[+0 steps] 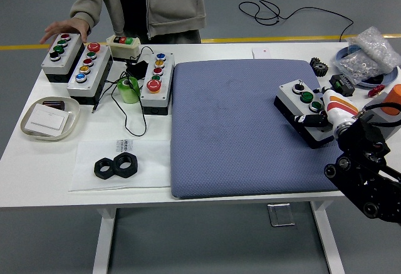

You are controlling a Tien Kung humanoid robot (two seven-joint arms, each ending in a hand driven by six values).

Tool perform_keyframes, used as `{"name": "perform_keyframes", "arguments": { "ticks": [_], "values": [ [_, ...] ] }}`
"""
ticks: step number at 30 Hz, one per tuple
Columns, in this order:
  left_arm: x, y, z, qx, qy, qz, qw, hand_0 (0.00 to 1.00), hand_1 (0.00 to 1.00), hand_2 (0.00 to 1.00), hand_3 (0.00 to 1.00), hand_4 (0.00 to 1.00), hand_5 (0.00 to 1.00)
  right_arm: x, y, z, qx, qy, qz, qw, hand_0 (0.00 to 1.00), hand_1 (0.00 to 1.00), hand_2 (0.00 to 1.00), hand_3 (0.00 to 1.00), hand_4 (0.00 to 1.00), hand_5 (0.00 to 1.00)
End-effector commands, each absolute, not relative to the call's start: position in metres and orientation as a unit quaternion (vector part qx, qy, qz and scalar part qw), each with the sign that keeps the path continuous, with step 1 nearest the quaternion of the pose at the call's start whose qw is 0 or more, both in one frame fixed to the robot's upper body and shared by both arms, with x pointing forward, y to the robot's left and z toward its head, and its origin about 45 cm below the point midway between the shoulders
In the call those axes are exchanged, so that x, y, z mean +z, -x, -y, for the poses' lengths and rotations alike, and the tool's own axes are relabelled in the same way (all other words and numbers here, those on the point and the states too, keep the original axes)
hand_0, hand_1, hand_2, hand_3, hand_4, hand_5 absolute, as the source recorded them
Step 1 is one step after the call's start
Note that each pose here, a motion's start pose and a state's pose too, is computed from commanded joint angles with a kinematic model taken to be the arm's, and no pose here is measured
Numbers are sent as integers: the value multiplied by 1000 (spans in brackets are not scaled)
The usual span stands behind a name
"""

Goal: Pick up the button,place it on the desk,press the button,press the button

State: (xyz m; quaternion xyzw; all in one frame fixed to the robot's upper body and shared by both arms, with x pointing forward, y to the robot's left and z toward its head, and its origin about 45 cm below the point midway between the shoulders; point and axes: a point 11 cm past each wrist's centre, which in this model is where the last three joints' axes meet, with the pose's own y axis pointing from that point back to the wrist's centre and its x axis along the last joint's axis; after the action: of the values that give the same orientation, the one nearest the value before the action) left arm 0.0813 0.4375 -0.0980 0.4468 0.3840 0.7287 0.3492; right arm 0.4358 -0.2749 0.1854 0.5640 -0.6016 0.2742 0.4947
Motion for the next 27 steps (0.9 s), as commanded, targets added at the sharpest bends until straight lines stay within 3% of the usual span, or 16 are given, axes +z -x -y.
{"name": "perform_keyframes", "arguments": {
  "ticks": [3, 4, 9, 10, 16, 27],
  "values": [
    [-98, -81, -438, 728, -447, -384, 349, 725, 826, 845, 815, 606, 998, 186, -435, 277, 281, -556, 606, 495, 589, 487, 548, 741, 970, 273],
    [-98, -81, -438, 728, -448, -384, 349, 726, 825, 845, 815, 607, 998, 187, -435, 277, 286, -552, 609, 493, 418, 392, 456, 622, 855, 94],
    [-98, -80, -438, 729, -447, -384, 348, 726, 825, 845, 815, 607, 998, 189, -432, 277, 306, -560, 600, 482, 418, 392, 456, 622, 855, 94],
    [-98, -80, -438, 729, -447, -384, 348, 725, 826, 845, 815, 607, 998, 190, -431, 276, 312, -565, 596, 478, 367, 345, 418, 539, 763, 39],
    [-98, -81, -438, 731, -445, -384, 348, 726, 826, 845, 815, 606, 998, 197, -422, 262, 390, -606, 522, 456, 381, 364, 420, 544, 758, 38],
    [-97, -83, -438, 732, -442, -384, 348, 727, 826, 846, 815, 607, 998, 222, -391, 214, 554, -672, 350, 344, 391, 375, 425, 550, 725, 2]
  ]
}}
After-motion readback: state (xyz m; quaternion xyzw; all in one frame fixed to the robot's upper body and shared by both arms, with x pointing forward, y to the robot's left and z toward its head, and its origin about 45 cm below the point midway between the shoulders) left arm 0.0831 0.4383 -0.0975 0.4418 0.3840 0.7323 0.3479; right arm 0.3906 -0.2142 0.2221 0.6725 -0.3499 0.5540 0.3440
